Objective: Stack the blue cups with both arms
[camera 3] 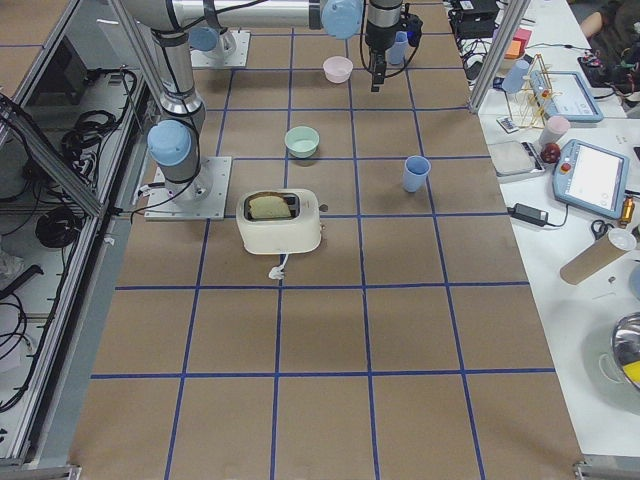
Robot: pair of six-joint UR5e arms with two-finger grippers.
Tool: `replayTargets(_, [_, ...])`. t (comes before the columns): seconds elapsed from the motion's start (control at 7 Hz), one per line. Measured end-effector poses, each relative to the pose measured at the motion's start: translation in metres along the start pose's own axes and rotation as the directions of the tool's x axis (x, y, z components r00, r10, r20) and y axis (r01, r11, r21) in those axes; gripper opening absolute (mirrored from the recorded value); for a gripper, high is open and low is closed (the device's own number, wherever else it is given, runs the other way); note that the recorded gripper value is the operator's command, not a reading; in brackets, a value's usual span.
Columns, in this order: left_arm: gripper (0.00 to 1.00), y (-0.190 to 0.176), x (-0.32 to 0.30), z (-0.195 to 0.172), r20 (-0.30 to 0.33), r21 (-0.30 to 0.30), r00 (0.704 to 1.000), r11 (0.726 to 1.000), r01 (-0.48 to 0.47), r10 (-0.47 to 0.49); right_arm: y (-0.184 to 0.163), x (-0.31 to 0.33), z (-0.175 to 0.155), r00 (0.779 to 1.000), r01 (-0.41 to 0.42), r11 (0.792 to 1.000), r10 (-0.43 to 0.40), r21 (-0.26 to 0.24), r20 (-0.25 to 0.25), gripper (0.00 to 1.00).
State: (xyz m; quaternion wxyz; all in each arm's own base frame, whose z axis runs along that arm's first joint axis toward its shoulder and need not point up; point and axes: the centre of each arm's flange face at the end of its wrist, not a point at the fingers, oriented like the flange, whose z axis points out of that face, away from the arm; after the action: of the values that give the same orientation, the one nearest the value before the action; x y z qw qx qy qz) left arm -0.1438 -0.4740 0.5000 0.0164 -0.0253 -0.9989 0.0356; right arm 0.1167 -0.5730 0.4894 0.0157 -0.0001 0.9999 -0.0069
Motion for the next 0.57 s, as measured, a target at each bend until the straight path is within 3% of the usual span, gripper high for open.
replayTargets(0.57, [1.0, -0.006, -0.0002, 0.0045, 0.001, -0.008, 1.0, 1.0, 0.0, 0.0, -0.0001, 0.0007, -0.0002, 1.0, -0.001, 1.0, 0.001, 0.0, -0.001, 1.0])
